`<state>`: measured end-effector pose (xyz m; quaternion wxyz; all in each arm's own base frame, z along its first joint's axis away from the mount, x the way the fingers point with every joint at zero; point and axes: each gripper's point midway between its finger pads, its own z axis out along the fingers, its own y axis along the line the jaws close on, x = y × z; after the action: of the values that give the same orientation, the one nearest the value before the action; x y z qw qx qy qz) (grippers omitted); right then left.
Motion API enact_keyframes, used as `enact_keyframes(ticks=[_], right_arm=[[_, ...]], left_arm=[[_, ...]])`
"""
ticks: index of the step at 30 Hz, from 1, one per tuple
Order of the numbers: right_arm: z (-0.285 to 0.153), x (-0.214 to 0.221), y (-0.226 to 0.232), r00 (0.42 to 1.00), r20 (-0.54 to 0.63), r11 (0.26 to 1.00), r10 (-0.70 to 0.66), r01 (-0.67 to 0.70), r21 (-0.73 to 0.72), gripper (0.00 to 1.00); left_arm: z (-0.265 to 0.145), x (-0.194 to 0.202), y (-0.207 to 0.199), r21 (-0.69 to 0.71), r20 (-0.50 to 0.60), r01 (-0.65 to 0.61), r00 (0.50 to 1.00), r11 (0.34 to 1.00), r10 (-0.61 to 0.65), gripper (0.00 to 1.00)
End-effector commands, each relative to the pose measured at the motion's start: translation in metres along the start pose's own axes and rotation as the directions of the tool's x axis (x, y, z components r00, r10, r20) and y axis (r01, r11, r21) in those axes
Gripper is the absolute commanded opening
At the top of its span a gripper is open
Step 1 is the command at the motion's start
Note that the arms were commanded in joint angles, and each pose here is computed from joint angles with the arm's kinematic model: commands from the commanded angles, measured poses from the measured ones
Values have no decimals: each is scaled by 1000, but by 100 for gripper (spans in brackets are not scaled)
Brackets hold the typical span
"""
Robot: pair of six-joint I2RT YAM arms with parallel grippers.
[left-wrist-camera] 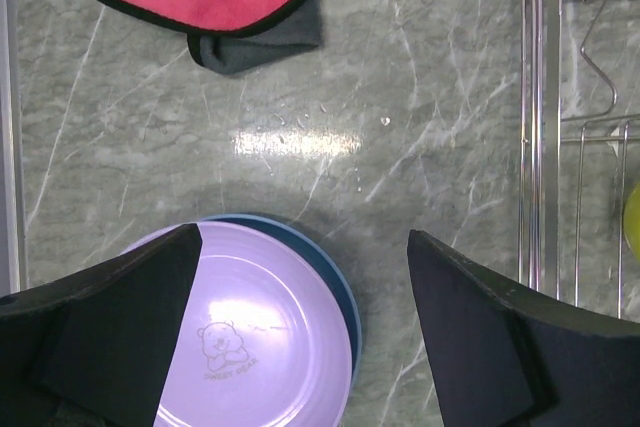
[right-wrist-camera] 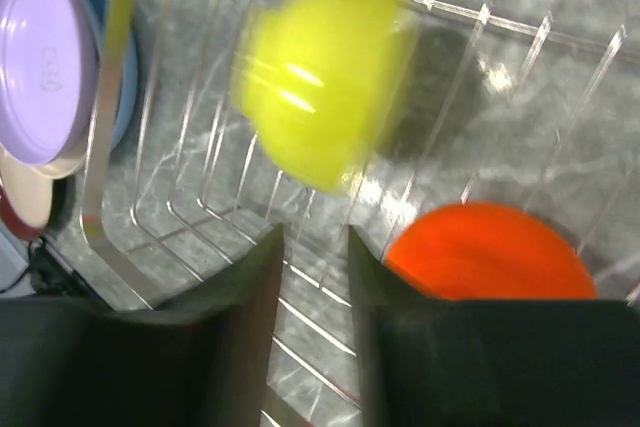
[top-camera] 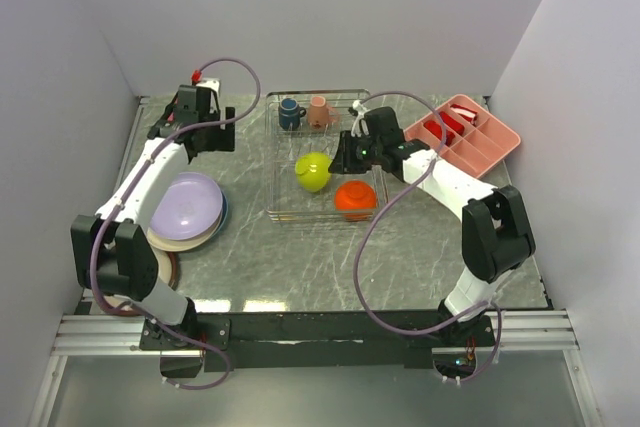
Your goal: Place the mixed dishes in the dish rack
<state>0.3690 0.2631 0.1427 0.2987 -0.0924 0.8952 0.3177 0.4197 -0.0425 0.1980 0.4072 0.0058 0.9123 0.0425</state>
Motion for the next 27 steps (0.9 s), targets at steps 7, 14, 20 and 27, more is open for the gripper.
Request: enact_keyframes(ticks=[7, 14, 20, 27], right_arm=[[-16, -65, 70, 939, 233, 949, -252, 287, -129, 14], [-38, -82, 37, 894, 218, 919, -392, 389, 58, 25], [-84, -126, -1, 862, 285, 896, -419, 342, 282, 55], [-116, -114, 3, 765, 247, 801, -595, 538, 265, 68]], left_arm=[[-19, -1, -4, 36, 51, 23, 998, 999, -24, 90], [-45, -25, -14, 123, 124, 20, 992, 992, -35, 90], [-66, -70, -15, 143, 225, 17, 973, 990, -49, 93], [-71, -99, -7, 92, 262, -59, 964, 994, 33, 97]])
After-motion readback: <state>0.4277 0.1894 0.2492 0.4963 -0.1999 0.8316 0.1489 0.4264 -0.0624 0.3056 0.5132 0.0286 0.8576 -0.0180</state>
